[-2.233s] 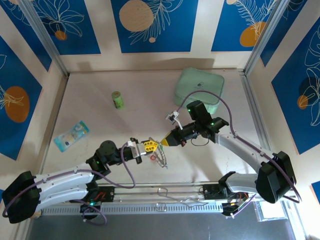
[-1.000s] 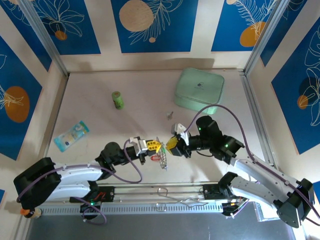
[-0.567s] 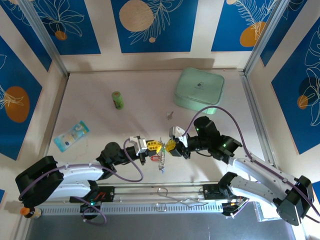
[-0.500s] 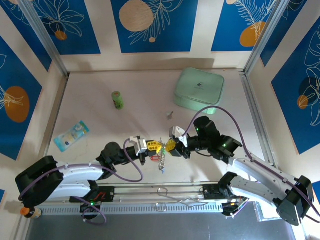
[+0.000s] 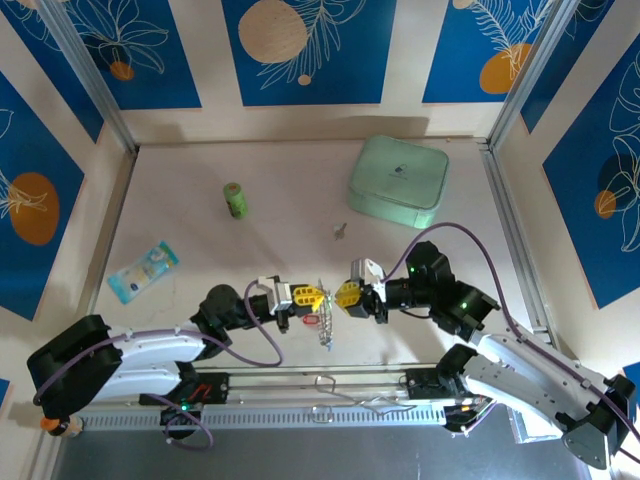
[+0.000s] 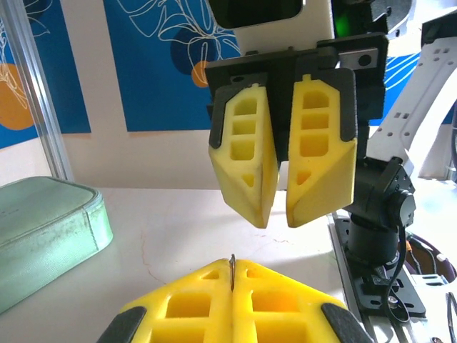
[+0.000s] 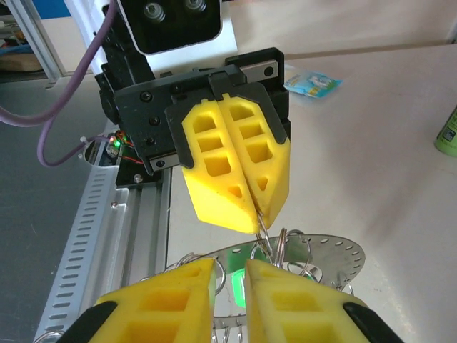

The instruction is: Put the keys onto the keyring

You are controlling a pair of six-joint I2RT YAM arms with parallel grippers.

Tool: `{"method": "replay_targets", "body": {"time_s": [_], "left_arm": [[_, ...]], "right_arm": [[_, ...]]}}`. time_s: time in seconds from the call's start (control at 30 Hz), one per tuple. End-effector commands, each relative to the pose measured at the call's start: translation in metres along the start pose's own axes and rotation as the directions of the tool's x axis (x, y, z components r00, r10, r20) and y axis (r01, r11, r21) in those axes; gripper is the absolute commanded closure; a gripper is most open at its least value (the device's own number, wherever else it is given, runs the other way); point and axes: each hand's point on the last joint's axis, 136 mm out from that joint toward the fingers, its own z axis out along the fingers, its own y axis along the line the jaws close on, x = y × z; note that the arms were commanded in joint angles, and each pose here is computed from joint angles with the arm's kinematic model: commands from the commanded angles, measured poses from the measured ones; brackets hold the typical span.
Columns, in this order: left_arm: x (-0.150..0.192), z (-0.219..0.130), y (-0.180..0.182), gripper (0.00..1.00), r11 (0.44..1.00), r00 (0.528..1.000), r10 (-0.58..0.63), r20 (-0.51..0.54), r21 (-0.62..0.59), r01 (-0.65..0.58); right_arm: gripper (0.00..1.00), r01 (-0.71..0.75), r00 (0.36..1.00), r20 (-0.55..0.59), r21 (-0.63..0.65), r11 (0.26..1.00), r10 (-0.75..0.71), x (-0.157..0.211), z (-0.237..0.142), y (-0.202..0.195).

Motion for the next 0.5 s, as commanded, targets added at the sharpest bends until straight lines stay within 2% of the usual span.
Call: {"method": "replay_targets", "body": {"time_s": [0.0, 0.27, 0.47], "left_arm": [[-0.026, 0.001, -0.01, 1.0, 0.997, 0.995, 0.063, 0.083, 0.049, -0.067], [-0.025, 0.001, -0.011, 1.0, 0.996, 0.995, 0.056, 0.084, 0.058, -0.061], [-0.027, 0.002, -0.013, 1.0, 0.996, 0.995, 0.056, 0.087, 0.071, -0.062]], "right_arm": [[0.82, -0.011, 1.0, 0.011, -0.072, 0.997, 0.012, -0.003, 0.003, 0.012], [0.8, -0.009, 0.999, -0.035, -0.016, 1.0, 0.008, 0.007, 0.008, 0.0], [0.77, -0.008, 0.999, -0.051, -0.02, 1.0, 0.007, 0.008, 0.013, -0.003]]}}
